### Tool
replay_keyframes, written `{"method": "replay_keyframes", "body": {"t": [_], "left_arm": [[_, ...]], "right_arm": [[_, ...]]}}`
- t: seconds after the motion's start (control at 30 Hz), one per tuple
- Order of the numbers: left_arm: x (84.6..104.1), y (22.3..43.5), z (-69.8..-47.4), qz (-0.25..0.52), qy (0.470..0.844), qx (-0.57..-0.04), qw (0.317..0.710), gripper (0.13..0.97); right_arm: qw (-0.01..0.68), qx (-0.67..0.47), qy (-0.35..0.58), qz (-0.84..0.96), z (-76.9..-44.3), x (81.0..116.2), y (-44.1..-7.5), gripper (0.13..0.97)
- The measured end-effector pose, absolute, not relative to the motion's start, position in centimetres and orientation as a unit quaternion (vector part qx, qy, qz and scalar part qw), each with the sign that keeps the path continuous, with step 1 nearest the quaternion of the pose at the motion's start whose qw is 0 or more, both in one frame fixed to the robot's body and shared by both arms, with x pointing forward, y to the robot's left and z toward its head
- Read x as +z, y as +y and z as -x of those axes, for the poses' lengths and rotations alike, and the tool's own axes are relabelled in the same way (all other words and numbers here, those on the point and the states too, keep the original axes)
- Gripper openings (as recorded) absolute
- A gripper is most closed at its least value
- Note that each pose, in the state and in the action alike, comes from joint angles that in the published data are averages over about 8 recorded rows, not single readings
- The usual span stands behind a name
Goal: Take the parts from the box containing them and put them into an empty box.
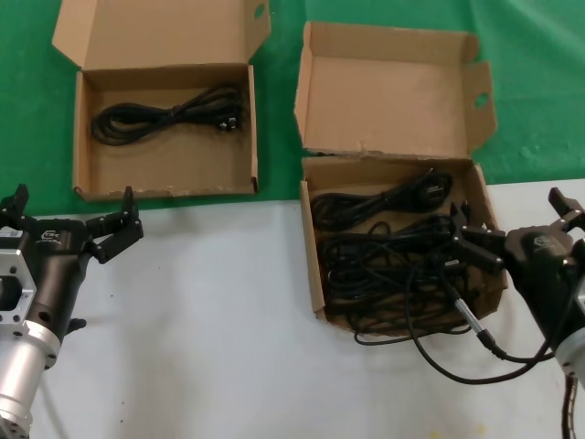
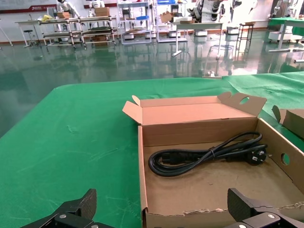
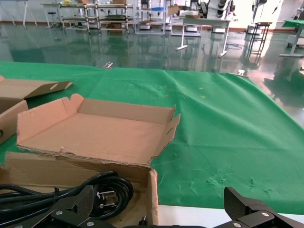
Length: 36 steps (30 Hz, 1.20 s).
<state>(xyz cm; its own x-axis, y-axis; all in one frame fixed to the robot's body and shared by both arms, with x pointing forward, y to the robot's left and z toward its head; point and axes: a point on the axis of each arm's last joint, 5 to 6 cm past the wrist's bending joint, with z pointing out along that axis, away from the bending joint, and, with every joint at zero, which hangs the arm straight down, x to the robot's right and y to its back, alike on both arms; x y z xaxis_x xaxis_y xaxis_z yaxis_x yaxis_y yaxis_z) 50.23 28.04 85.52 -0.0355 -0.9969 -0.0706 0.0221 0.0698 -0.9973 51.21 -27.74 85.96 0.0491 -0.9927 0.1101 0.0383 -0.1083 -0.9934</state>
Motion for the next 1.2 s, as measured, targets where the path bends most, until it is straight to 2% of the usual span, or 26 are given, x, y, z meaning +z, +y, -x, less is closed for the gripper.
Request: {"method": "replay_keyframes", "body": {"t": [1.2], "left_arm": [[85.52, 28.04, -50.23, 0.468, 0.521, -0.496, 0.513, 0.966]], "right_arm": [[0.493, -0.522, 0.450, 0.530, -51.21, 85.96, -27.74, 0.966]]}}
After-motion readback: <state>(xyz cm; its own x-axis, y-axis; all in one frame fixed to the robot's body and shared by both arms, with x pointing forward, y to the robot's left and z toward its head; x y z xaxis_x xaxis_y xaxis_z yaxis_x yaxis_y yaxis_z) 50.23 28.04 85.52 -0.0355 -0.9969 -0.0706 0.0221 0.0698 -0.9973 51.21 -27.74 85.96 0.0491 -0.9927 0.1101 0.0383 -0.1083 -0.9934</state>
